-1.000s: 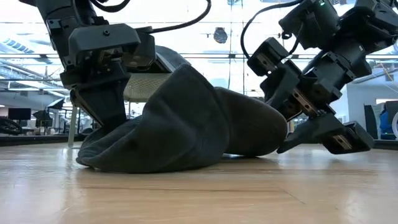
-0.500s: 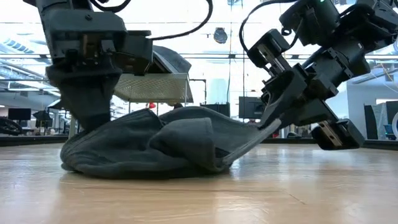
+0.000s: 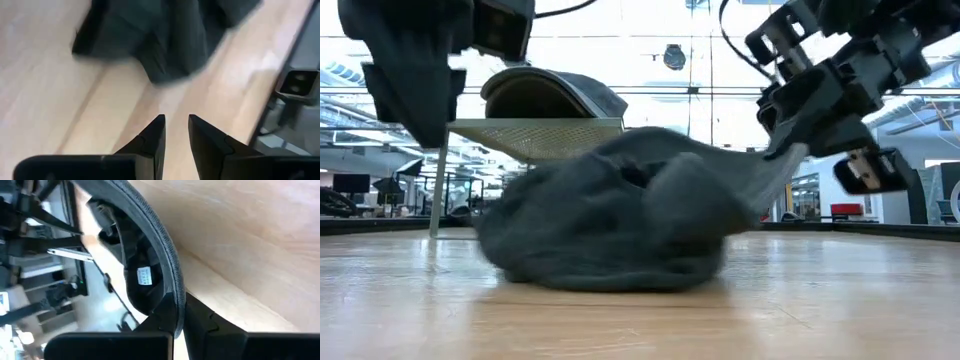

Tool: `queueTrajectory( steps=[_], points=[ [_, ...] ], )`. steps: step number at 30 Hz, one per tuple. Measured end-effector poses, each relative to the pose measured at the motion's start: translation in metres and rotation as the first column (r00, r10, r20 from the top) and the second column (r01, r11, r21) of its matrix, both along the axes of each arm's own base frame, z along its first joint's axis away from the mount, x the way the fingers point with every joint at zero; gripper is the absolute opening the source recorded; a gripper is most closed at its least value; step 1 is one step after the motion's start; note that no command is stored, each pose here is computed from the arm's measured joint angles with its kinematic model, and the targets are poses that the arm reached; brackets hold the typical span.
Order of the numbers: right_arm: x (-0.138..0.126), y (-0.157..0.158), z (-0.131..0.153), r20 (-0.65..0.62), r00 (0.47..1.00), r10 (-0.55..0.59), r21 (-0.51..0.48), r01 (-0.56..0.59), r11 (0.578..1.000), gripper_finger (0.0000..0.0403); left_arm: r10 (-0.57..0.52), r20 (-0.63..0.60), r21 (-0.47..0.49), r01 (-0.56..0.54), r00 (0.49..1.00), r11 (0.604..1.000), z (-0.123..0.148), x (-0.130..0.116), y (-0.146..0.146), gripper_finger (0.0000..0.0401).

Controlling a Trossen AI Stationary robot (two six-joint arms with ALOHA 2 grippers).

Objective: Pick & Place hat
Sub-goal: Stack the black cap on the black cap on the shelf

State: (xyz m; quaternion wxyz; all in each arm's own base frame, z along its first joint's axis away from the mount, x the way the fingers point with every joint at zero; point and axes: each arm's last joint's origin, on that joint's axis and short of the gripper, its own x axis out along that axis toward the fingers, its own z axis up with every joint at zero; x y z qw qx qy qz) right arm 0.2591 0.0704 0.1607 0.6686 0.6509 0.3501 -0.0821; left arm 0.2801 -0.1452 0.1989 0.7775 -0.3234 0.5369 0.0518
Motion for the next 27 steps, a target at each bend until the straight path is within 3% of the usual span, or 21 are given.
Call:
queueTrajectory(
  steps=[5,17,22,27],
  points=[
    [-0.012,-0.003,0.017,0.022,0.999,0.034,-0.042,-0.033,0.999,0.0006,-0.027,0.037,-0.030,0.028,0.999,0.999,0.017,-0.010,-0.002,0.0088],
    [-0.035,-0.010,0.062,0.221,0.972,0.079,-0.118,-0.054,0.992,0.0006,0.002,0.037,-0.114,0.003,0.999,0.994,0.047,-0.037,-0.007,0.0088],
    [-0.044,-0.012,0.077,0.299,0.950,0.092,-0.130,-0.055,0.990,0.0006,0.059,0.136,-0.134,-0.041,0.989,0.990,0.069,-0.049,-0.004,0.0088],
    [-0.054,-0.017,0.093,0.389,0.920,0.052,-0.176,0.018,0.984,0.0006,0.124,0.315,-0.121,-0.090,0.941,0.989,0.098,-0.065,0.004,0.0088]
  ],
)
